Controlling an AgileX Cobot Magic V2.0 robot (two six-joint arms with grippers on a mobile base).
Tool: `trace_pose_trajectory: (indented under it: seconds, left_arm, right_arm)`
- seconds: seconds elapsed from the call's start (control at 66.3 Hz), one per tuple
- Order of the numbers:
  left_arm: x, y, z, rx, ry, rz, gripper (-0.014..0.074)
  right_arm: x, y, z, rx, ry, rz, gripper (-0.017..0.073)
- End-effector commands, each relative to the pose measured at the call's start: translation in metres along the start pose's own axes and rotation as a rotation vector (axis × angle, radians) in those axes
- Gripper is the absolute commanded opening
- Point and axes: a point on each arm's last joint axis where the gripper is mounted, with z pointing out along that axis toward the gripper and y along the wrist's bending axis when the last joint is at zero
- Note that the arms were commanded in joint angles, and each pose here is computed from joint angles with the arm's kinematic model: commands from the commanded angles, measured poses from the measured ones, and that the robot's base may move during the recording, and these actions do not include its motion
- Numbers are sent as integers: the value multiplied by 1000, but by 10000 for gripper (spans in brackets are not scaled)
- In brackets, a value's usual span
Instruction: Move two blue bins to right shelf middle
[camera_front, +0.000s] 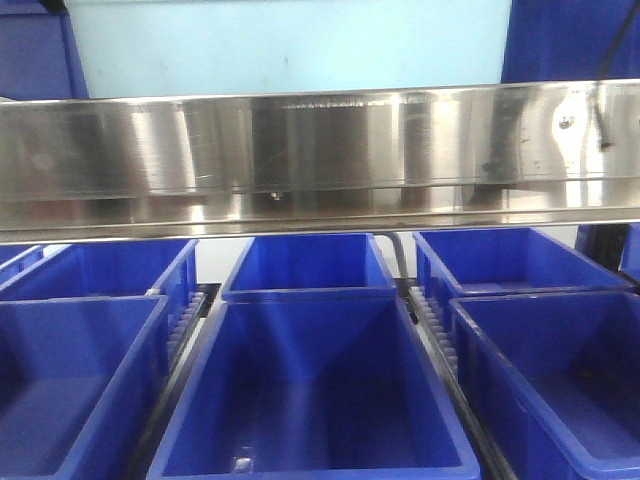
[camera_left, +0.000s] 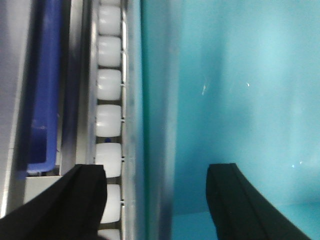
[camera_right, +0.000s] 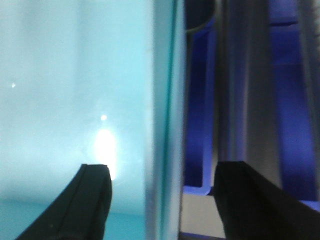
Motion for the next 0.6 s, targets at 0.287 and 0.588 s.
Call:
trace_pose_trajectory:
  seconds: [0.287,0.588]
  left_arm:
    - [-3,1,11,40,28,3,340]
    - [-3,0,13,46,35,-1,340]
  right_arm:
    - [4,-1,16,-28,51,-1,328]
    - [5,-2,22,-25,63,2,328]
